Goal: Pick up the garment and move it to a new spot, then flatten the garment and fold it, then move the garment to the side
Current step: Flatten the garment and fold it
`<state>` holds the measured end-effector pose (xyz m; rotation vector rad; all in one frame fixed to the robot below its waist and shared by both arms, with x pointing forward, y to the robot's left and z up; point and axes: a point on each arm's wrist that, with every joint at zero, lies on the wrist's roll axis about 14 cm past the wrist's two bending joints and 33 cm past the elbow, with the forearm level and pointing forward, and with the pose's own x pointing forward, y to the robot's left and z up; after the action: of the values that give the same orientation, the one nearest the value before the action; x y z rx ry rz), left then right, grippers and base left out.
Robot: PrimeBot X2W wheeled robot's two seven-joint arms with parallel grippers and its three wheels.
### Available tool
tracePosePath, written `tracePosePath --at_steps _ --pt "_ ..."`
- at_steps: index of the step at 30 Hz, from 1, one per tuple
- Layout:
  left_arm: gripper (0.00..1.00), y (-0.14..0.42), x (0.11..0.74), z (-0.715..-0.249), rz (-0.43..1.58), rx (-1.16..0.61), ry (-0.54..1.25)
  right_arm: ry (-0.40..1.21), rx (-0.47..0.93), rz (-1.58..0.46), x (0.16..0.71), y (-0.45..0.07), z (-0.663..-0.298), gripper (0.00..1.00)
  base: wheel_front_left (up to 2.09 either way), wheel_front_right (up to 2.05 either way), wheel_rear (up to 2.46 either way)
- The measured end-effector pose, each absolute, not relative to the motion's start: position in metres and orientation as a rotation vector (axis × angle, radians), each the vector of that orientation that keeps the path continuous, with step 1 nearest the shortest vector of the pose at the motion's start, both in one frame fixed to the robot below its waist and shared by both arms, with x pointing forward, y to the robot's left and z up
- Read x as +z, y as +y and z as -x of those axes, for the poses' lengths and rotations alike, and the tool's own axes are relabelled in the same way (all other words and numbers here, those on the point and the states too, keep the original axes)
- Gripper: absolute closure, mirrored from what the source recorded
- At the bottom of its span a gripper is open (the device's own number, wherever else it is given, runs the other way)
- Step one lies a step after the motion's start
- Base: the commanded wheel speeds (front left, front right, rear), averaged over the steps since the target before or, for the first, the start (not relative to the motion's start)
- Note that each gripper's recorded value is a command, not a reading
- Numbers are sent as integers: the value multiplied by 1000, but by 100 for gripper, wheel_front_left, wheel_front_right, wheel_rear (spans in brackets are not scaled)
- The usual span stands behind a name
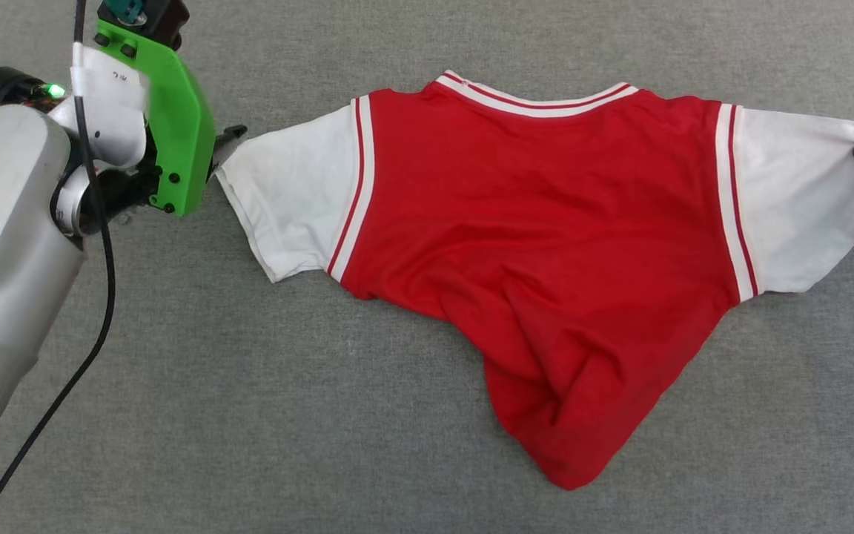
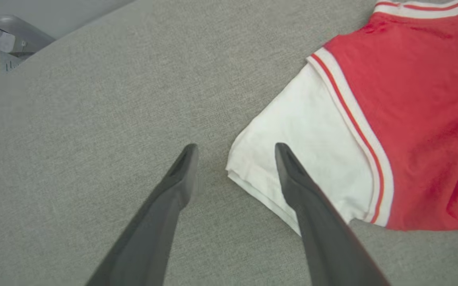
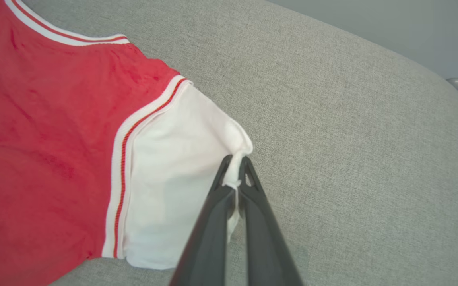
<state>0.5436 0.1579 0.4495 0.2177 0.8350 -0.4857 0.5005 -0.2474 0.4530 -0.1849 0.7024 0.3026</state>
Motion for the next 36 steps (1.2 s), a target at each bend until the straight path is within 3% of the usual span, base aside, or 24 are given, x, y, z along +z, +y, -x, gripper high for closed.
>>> tracePosePath --at_steps 10,17,18,19,26,36 --pt "0 166 381 -532 -248 -485 1114 749 313 169 430 -242 -501 100 0 0 0" --pt "0 163 364 -529 -274 -517 1170 780 310 172 418 -244 -500 100 0 0 0" --pt "62 162 364 -529 -276 -521 1171 783 311 173 417 -244 -500 100 0 0 0" --pt "100 162 364 -528 -279 -523 1170 785 313 173 416 -243 -501 100 0 0 0" --pt "100 153 374 -530 -237 -544 1081 740 331 178 427 -235 -506 100 0 0 0" --pt "100 159 463 -553 -288 -531 647 495 321 183 495 -235 -516 100 0 0 0"
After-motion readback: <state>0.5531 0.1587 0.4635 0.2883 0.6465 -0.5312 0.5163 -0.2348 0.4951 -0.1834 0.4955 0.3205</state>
